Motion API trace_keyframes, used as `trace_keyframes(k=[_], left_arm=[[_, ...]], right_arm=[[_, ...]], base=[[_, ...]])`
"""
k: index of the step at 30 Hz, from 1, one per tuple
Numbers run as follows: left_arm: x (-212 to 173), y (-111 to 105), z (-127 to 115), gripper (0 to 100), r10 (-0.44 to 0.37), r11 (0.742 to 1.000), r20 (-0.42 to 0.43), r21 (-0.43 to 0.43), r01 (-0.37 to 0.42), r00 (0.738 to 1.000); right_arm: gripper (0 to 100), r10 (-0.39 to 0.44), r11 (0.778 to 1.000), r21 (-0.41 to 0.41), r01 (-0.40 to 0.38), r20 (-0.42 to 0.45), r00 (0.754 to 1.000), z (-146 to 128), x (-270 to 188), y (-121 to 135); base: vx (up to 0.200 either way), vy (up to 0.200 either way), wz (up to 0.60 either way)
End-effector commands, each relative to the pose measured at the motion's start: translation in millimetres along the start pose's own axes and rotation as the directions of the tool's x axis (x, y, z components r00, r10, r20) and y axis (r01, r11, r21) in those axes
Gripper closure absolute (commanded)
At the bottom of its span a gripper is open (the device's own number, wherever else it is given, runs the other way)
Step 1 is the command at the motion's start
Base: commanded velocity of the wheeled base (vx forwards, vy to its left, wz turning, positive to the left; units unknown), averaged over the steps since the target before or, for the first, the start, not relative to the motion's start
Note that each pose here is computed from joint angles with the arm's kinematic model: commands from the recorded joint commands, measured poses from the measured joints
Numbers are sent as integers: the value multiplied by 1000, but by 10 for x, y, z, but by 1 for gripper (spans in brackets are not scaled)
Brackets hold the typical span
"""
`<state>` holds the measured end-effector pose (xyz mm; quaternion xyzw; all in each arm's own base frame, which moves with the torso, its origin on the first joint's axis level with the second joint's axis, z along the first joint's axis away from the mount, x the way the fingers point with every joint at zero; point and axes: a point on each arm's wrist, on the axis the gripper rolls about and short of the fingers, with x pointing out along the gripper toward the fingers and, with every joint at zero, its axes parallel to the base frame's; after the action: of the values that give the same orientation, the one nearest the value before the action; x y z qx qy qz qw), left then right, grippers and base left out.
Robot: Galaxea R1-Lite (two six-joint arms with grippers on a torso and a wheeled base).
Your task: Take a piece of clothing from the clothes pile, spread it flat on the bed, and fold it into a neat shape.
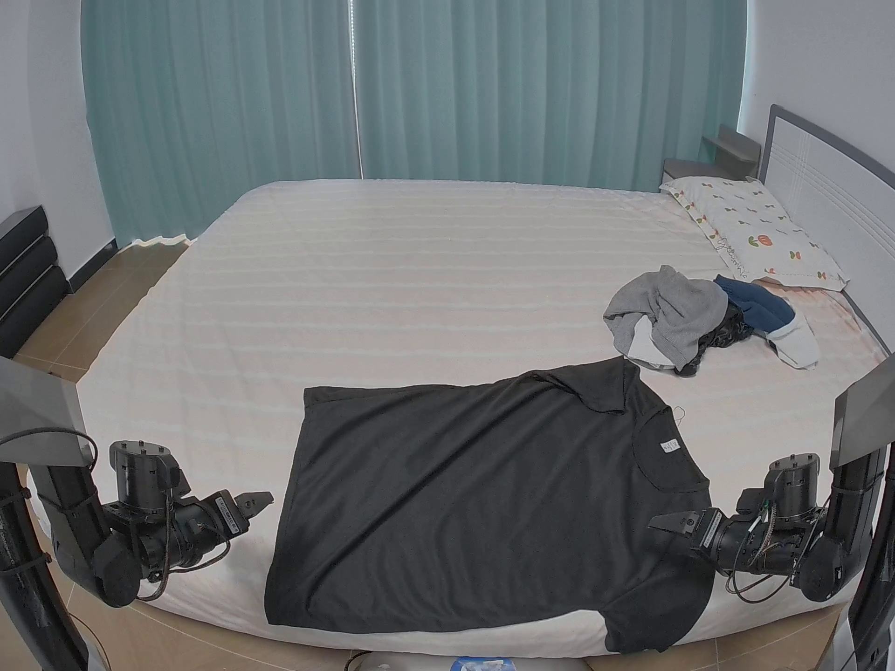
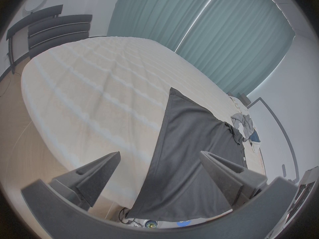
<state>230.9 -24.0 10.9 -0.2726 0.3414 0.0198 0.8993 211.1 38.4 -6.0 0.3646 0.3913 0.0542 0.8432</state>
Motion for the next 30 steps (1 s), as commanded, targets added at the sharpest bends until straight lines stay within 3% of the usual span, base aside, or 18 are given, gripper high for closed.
trace_keyframes(k=[1, 7, 14, 30], left_arm=[[26, -46, -8, 0, -17, 1000, -2, -6, 17, 1000], [134, -172, 158, 0, -65, 993, 63, -91, 70, 996], [436, -319, 441, 0, -95, 990, 127, -94, 107, 987], [1547, -683, 1108, 0, -91, 990, 111, -99, 103, 990]], right_arm=[[0, -18, 1000, 7, 18, -22, 1000, -43, -13, -32], [0, -24, 1000, 12, 25, -35, 999, -72, 41, -63], [0, 4, 997, 80, -4, -3, 1000, -46, 86, -63], [0, 41, 994, 106, -36, -49, 998, -27, 115, -118]], base=[[0, 0, 0], [0, 0, 0], [0, 0, 0], [0, 0, 0]])
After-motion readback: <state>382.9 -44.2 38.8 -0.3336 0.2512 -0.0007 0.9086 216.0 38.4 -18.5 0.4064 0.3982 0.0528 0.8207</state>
